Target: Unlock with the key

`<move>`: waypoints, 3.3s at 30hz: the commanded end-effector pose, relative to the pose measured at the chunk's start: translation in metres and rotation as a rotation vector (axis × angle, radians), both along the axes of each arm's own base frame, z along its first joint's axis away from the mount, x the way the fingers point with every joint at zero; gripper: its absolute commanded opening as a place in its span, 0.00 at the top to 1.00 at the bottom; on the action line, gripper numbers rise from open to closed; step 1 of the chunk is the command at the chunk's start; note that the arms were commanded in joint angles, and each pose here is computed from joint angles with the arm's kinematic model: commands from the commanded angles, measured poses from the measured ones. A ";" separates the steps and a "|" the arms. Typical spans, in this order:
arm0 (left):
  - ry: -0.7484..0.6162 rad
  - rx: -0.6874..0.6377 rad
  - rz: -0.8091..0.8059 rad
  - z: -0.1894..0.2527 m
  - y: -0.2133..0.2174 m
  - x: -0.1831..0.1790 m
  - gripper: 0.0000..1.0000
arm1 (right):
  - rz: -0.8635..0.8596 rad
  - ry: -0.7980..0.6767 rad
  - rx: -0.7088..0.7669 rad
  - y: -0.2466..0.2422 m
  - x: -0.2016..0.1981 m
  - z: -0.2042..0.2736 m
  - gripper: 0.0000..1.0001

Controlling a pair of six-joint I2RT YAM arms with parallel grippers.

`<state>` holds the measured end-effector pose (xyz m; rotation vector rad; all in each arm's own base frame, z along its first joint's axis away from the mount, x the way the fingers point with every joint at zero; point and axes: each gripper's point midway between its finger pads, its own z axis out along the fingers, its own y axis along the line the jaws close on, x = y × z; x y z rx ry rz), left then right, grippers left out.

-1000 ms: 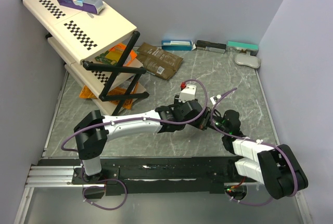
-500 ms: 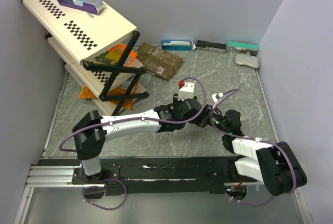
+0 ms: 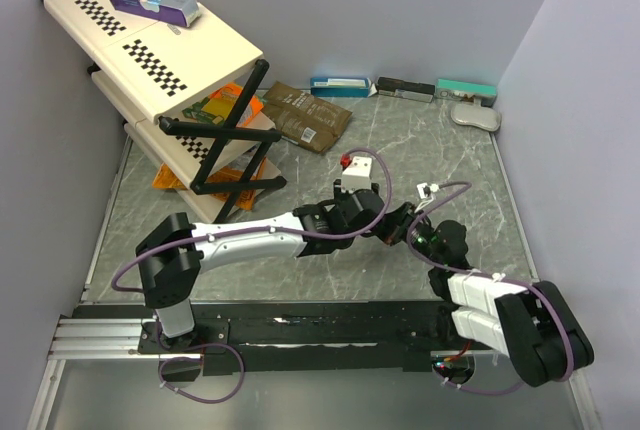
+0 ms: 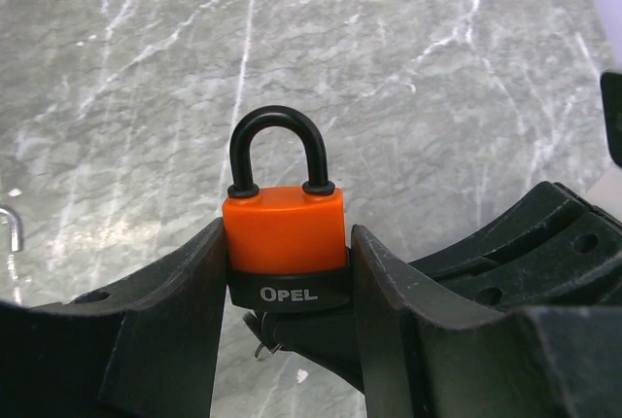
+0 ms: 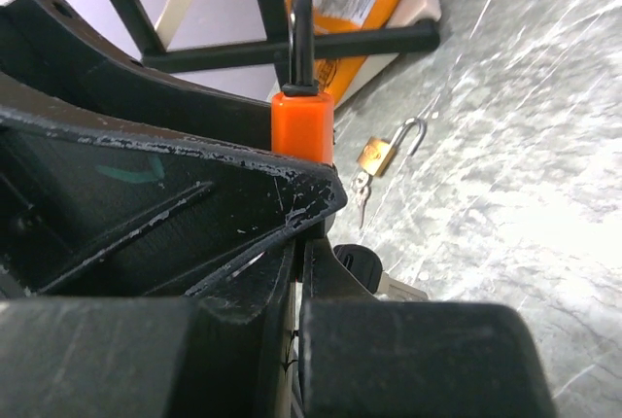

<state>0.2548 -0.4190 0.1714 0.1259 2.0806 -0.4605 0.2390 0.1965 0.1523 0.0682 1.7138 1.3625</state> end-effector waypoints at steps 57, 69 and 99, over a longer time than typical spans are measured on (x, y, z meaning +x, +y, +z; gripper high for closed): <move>0.185 -0.304 -0.337 0.023 -0.002 -0.044 0.99 | -0.206 -0.216 -0.040 -0.041 0.033 0.082 0.52; 0.153 -0.257 -0.239 0.019 0.031 0.000 0.99 | -0.221 -0.180 -0.179 -0.050 0.015 0.053 0.24; -0.061 -0.399 -0.956 0.058 0.081 -0.100 0.99 | 0.203 -0.313 -0.230 0.030 -0.030 0.096 0.16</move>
